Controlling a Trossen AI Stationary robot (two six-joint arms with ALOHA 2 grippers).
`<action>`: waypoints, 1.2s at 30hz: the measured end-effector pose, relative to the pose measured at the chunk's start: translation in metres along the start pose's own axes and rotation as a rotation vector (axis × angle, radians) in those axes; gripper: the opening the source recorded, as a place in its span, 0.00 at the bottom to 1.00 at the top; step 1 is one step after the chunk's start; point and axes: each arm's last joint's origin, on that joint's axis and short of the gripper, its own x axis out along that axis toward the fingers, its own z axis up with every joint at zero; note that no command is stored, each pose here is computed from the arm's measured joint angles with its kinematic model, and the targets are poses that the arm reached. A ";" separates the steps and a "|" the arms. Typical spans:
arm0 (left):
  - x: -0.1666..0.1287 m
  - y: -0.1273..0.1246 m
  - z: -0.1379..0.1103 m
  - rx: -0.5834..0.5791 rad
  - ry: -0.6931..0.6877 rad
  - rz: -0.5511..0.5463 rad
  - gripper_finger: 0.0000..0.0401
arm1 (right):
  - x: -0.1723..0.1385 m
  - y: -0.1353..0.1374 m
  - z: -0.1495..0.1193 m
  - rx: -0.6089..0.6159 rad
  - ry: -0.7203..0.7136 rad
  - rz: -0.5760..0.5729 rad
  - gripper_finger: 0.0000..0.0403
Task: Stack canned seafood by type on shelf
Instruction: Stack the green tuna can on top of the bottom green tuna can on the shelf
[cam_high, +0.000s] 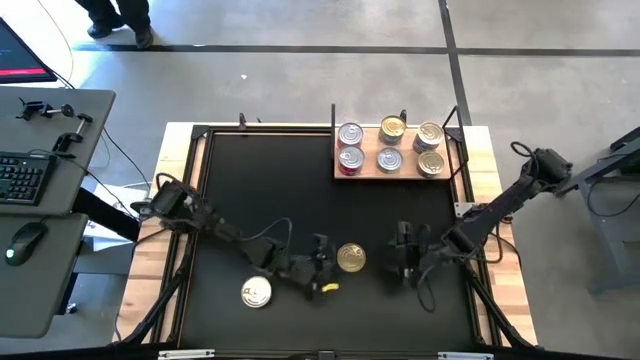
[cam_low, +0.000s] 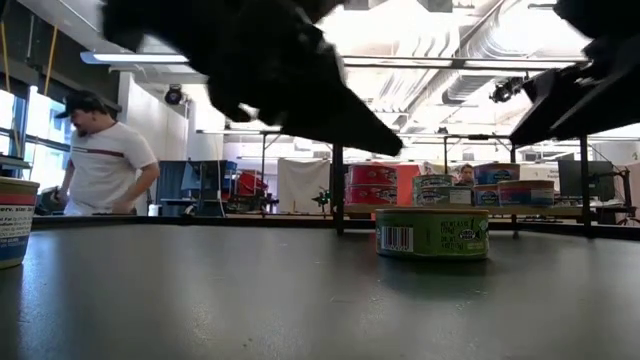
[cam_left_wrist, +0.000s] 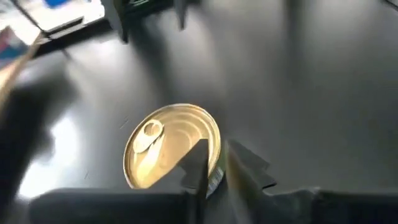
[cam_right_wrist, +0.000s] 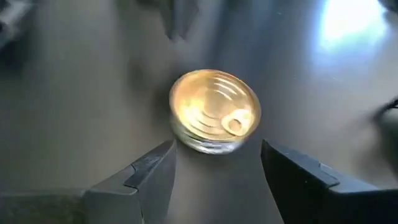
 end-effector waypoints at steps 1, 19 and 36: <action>0.005 0.004 0.001 -0.002 0.003 -0.020 0.13 | -0.002 0.003 0.001 0.007 -0.007 0.012 0.56; 0.051 0.033 -0.016 0.213 0.122 -0.144 0.25 | -0.008 0.019 -0.010 0.043 0.017 0.045 0.56; 0.057 0.050 -0.012 0.049 0.049 -0.140 0.00 | 0.054 0.024 -0.006 -0.386 0.019 0.059 0.63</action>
